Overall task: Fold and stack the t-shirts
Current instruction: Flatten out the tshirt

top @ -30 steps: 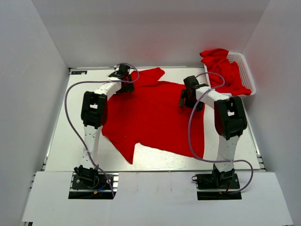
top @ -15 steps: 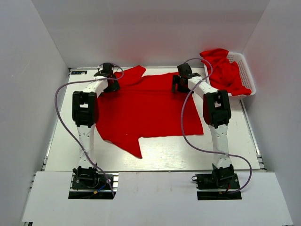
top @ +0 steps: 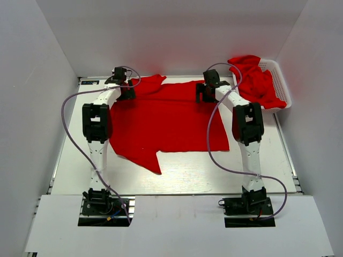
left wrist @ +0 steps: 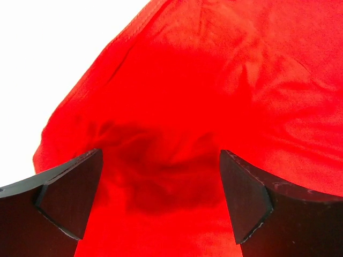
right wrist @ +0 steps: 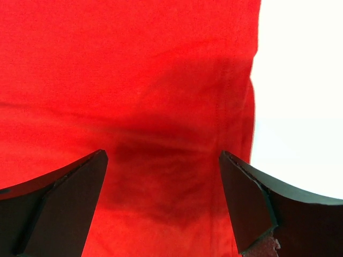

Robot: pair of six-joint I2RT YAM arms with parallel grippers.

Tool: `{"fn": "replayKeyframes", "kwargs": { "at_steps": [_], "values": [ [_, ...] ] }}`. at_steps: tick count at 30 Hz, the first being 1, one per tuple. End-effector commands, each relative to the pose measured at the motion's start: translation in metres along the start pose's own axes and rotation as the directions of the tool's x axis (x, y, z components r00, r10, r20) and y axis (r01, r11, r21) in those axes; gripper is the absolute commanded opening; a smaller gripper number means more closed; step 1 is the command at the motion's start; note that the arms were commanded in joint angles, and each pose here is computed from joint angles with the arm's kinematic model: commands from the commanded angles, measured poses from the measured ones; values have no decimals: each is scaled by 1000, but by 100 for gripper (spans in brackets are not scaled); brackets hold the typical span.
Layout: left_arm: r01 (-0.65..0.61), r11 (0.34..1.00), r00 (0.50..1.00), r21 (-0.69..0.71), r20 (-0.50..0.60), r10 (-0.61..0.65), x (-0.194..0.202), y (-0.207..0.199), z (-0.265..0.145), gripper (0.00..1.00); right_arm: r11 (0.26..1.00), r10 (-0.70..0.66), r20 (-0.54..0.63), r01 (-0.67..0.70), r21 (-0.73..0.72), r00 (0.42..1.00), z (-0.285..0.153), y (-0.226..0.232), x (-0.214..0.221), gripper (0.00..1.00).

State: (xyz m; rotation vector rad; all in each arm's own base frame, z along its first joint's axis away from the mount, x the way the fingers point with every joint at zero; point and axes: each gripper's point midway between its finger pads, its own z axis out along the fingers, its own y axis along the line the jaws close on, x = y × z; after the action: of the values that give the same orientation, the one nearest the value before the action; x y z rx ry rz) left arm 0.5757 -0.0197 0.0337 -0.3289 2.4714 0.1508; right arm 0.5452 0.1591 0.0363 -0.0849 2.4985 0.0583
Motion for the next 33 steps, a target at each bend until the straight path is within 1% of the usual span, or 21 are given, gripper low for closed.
{"fn": "replayKeyframes", "kwargs": {
  "at_steps": [1, 2, 7, 8, 9, 10, 11, 12, 13, 14, 16, 17, 18, 19, 20, 22, 23, 24, 25, 29, 33],
  "values": [
    [-14, 998, 990, 53, 142, 6, -63, 5, -84, 100, 999, -3, 164, 12, -53, 986, -72, 5, -61, 90],
    [-16, 999, 991, 41, 130, 10, -63, 10, -96, 100, 998, 4, 201, 9, -65, 980, -94, 7, -72, 90],
    [-36, 998, 992, 44, 126, 30, -47, 17, -154, 100, 997, 48, 172, -37, -70, 984, -121, 4, -44, 90],
    [-19, 995, 994, 94, 108, 8, -33, 11, -170, 100, 997, 59, 162, -48, -68, 985, -123, 3, -37, 90],
    [-31, 995, 996, 97, 91, 22, -20, 11, -179, 100, 995, 85, 206, -74, -60, 975, -149, -1, -45, 90],
    [-34, 995, 999, 91, 40, 30, 10, 13, -175, 100, 996, 82, 141, -77, -37, 987, -140, -7, -14, 90],
    [-48, 987, 995, 154, 91, 34, 10, 0, -202, 100, 993, 115, 149, -111, -34, 982, -158, -10, -4, 90],
    [-70, 983, 997, 169, 37, 65, 34, -6, -194, 100, 991, 132, 175, -126, -43, 976, -170, -10, -11, 90],
    [-85, 972, 996, 218, 41, 78, 52, -10, -209, 100, 991, 135, 110, -134, -17, 985, -160, -16, 23, 90],
    [-85, 965, 996, 247, 36, 78, 64, -17, -220, 100, 988, 153, 150, -149, -34, 977, -185, -17, 21, 90],
    [-125, 933, 992, 339, 55, 113, 92, -39, -249, 100, 982, 188, 74, -189, -4, 979, -179, -23, 67, 90],
    [-137, 920, 991, 367, 53, 127, 104, -46, -259, 100, 978, 208, 126, -207, -24, 970, -202, -25, 63, 90],
    [-143, 911, 990, 387, 56, 131, 114, -52, -266, 100, 972, 235, 100, -237, 5, 967, -199, -31, 83, 90],
    [-181, 897, 983, 404, 37, 181, 141, -61, -271, 100, 969, 240, 70, -243, 32, 968, -196, -37, 104, 90],
    [-194, 886, 980, 422, 42, 194, 152, -63, -283, 100, 963, 265, 112, -269, 23, 958, -213, -41, 103, 90],
    [-192, 874, 974, 446, -23, 225, 192, -67, -283, 100, 951, 292, 68, -297, 81, 954, -208, -54, 137, 90],
    [-221, 850, 960, 479, -46, 276, 215, -78, -289, 100, 946, 309, 97, -316, 66, 946, -219, -56, 137, 90],
    [-208, 847, 959, 490, -67, 274, 228, -82, -294, 100, 941, 325, 77, -330, 70, 943, -217, -57, 149, 90],
    [-239, 828, 941, 507, -90, 327, 254, -87, -297, 100, 940, 328, 77, -333, 78, 942, -219, -59, 157, 90],
    [-263, 830, 915, 492, -146, 377, 291, -89, -307, 100, 917, 376, 92, -385, 104, 922, -220, -68, 172, 90],
    [-279, 843, 900, 460, -181, 396, 312, -90, -309, 100, 931, 344, 83, -351, 102, 935, -215, -67, 174, 90]
  ]
}}
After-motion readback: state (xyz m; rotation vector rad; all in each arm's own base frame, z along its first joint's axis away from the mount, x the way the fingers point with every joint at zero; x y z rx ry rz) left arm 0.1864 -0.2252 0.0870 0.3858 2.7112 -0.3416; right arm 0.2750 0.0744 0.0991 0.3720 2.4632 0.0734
